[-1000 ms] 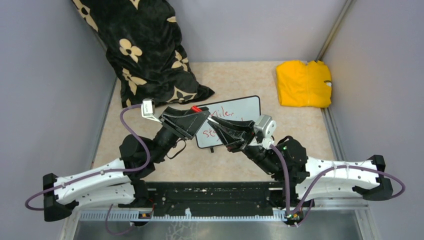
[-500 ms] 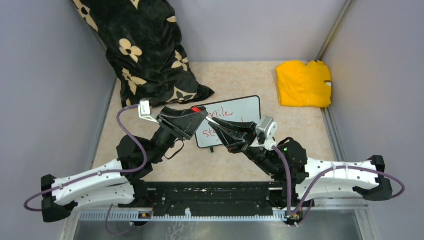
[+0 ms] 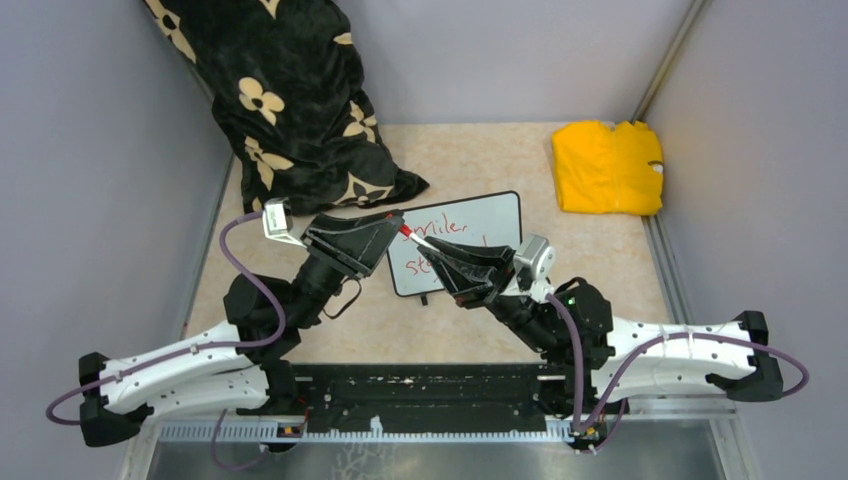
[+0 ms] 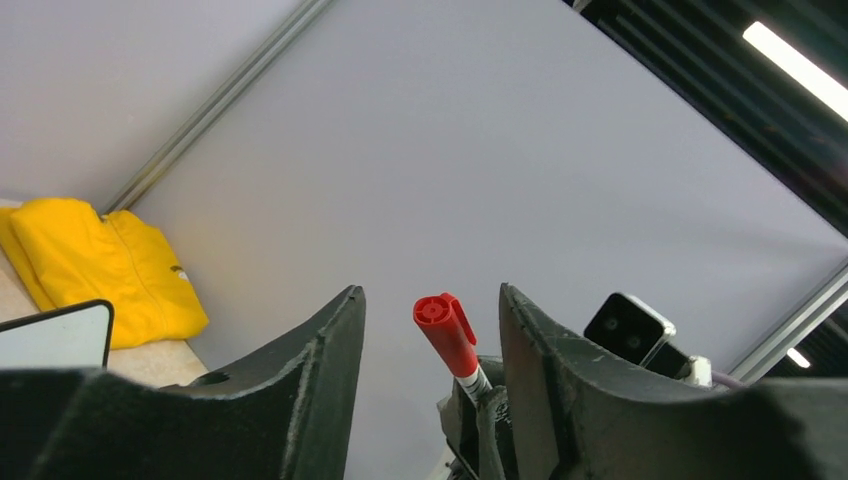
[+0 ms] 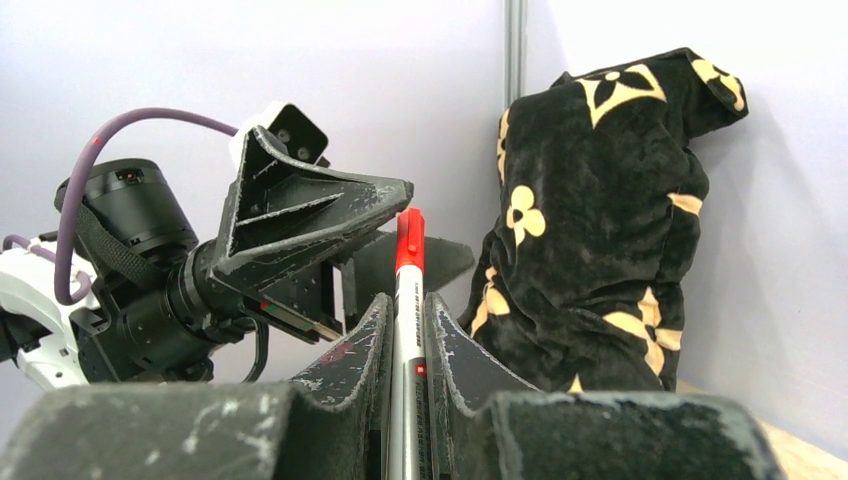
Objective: Write a sentence on the whiteboard
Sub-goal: Place the whiteboard marker at the center of the board.
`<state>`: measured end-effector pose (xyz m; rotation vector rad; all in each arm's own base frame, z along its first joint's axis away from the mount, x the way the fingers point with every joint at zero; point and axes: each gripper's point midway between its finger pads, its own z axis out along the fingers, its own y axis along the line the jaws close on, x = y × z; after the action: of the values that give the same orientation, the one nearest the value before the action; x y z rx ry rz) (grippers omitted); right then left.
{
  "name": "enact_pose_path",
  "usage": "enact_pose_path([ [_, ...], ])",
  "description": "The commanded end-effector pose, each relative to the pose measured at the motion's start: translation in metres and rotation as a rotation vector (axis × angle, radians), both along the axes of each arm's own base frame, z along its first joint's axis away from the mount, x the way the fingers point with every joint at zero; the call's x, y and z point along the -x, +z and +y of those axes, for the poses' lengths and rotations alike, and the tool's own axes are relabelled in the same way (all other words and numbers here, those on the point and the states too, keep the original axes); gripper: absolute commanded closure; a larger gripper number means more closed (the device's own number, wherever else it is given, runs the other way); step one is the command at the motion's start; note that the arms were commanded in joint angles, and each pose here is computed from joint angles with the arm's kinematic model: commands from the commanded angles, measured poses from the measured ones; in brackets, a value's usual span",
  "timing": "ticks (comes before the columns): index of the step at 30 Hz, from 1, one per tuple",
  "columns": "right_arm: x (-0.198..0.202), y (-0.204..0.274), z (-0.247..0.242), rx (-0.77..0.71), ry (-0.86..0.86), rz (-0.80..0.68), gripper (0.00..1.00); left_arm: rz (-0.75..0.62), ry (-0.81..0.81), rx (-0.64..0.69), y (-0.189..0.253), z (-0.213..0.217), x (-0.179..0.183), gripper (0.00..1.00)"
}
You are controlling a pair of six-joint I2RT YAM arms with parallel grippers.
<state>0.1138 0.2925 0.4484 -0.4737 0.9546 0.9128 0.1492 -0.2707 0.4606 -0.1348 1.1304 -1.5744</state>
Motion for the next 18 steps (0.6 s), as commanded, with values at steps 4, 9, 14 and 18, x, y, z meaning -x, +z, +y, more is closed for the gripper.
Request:
enact_pose_path([
  [4,0.001,0.016,-0.01,-0.092,0.007,0.006,1.0,0.0,0.0,0.08,0.018,0.014,0.004,0.57],
  [9,-0.001,0.015,-0.01,-0.094,0.0,0.011,1.0,-0.007,-0.049,0.058,0.013,-0.003,0.007,0.67],
  [14,-0.003,0.014,-0.011,-0.097,-0.014,0.017,1.0,-0.017,-0.093,0.027,0.009,-0.018,0.01,0.87],
  [18,-0.005,0.013,-0.012,-0.103,-0.027,0.02,1.0,-0.008,-0.138,-0.005,0.0,-0.031,0.013,1.0],
])
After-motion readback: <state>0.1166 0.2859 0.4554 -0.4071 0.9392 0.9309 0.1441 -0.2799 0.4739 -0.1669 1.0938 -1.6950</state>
